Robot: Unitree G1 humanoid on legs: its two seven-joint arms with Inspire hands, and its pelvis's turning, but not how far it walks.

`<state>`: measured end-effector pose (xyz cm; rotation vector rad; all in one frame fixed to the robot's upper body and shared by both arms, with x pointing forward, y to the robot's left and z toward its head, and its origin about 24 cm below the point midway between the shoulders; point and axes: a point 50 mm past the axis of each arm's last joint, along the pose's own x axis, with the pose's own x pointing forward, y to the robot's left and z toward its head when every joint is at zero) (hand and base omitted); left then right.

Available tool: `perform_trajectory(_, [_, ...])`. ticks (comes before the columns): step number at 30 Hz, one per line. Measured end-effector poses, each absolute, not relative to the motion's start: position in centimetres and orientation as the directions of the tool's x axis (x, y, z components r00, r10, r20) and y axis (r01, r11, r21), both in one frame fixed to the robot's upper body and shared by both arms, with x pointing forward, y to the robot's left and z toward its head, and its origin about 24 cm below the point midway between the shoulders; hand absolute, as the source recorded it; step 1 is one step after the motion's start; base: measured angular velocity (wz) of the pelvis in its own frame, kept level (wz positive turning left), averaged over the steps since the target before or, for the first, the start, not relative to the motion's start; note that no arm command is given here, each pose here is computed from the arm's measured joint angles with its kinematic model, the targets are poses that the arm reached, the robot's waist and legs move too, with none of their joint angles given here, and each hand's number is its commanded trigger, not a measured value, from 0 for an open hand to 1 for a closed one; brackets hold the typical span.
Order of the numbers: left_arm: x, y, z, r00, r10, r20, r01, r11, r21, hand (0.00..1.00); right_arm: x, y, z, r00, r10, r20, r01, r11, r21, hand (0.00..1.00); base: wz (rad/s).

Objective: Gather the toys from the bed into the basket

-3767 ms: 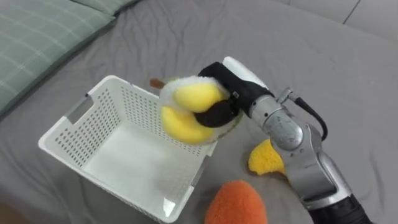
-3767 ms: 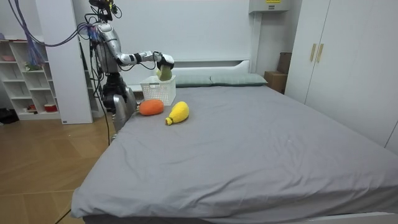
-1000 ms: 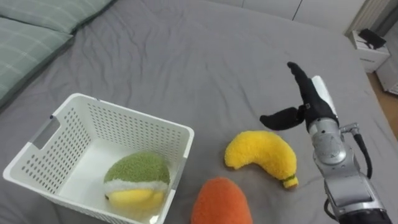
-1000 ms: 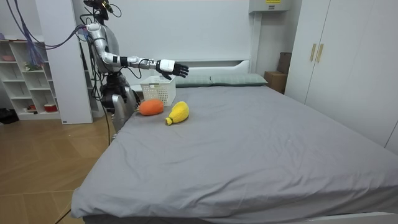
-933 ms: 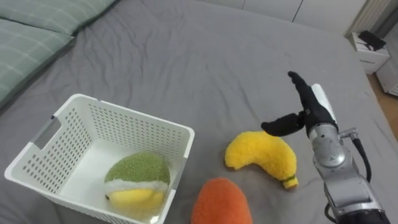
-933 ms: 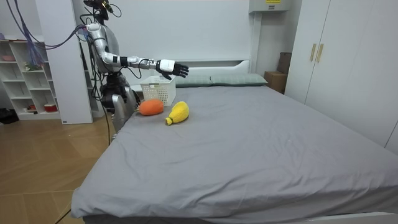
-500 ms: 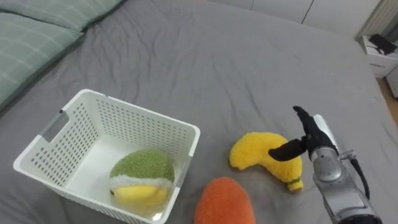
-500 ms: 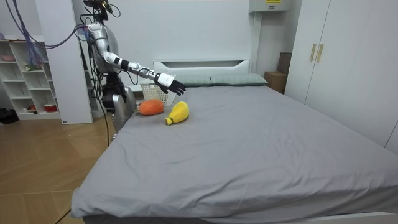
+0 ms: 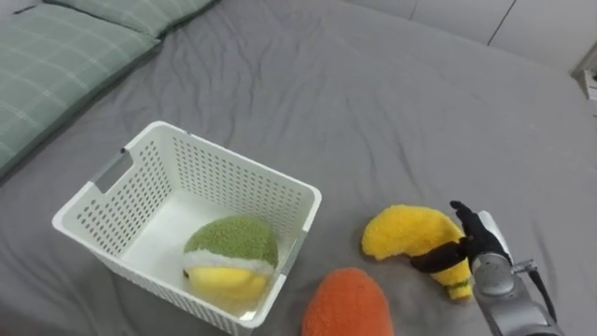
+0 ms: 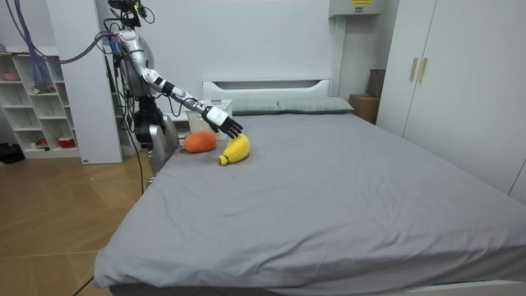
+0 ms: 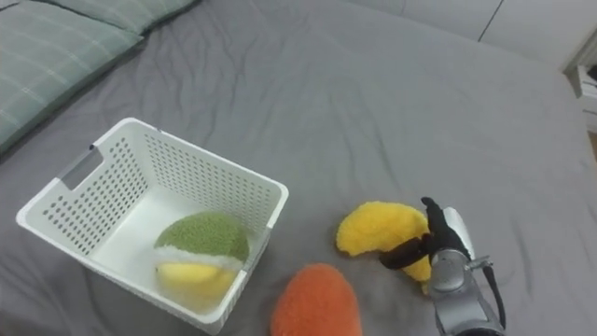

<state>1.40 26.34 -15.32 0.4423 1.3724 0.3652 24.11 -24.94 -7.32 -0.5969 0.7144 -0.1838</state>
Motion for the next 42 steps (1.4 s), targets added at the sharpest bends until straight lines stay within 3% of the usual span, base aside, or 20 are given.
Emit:
perform_trajectory(6, [1.4,26.8,-15.2,0.168,0.507,-0.845,0.013,0.856,0.516,0.0,24.2,-25.2,-7.6,0.73,-0.401,-0.554,-0.027,0.792,-0.609,0.0,0.22])
perform_trajectory(13, [4.1,27.7,-14.5,0.254,0.528,-0.81,0.016,0.835,0.55,0.0,26.8,-26.2,-5.7,0.749,-0.488,-0.449,0.078,0.737,-0.671,0.0,0.1])
perform_trajectory(19, [7.3,27.2,-14.5,0.333,0.503,-0.798,0.021,0.842,0.539,0.0,28.8,-28.0,-3.2,0.748,-0.562,-0.354,0.173,0.68,-0.712,0.0,0.06])
perform_trajectory(27, [8.3,26.3,-14.7,0.361,0.458,-0.812,0.091,0.849,0.52,0.0,28.5,-28.7,-3.3,0.732,-0.59,-0.342,0.189,0.658,-0.729,0.0,0.0])
perform_trajectory(28, [8.4,26.2,-14.8,0.362,0.451,-0.816,0.103,0.85,0.516,0.0,28.4,-28.7,-3.4,0.729,-0.591,-0.345,0.187,0.657,-0.73,0.03,0.0])
perform_trajectory(29, [8.3,26.1,-14.8,0.36,0.448,-0.819,0.108,0.851,0.513,0.0,28.4,-28.7,-3.4,0.728,-0.591,-0.346,0.184,0.656,-0.732,0.26,0.0])
perform_trajectory(30, [8.3,26.1,-14.9,0.359,0.439,-0.824,0.115,0.855,0.506,0.0,28.4,-28.9,-3.4,0.725,-0.594,-0.348,0.179,0.651,-0.738,0.78,0.0])
perform_trajectory(31, [8.4,26.0,-14.9,0.361,0.435,-0.825,0.118,0.857,0.502,0.0,28.4,-29.2,-3.2,0.725,-0.598,-0.342,0.18,0.643,-0.745,1.0,0.0])
perform_trajectory(42, [9.7,25.7,-14.7,0.394,0.42,-0.818,0.12,0.858,0.499,0.0,28.4,-30.6,-2.6,0.741,-0.586,-0.327,0.056,0.539,-0.84,1.0,0.0])
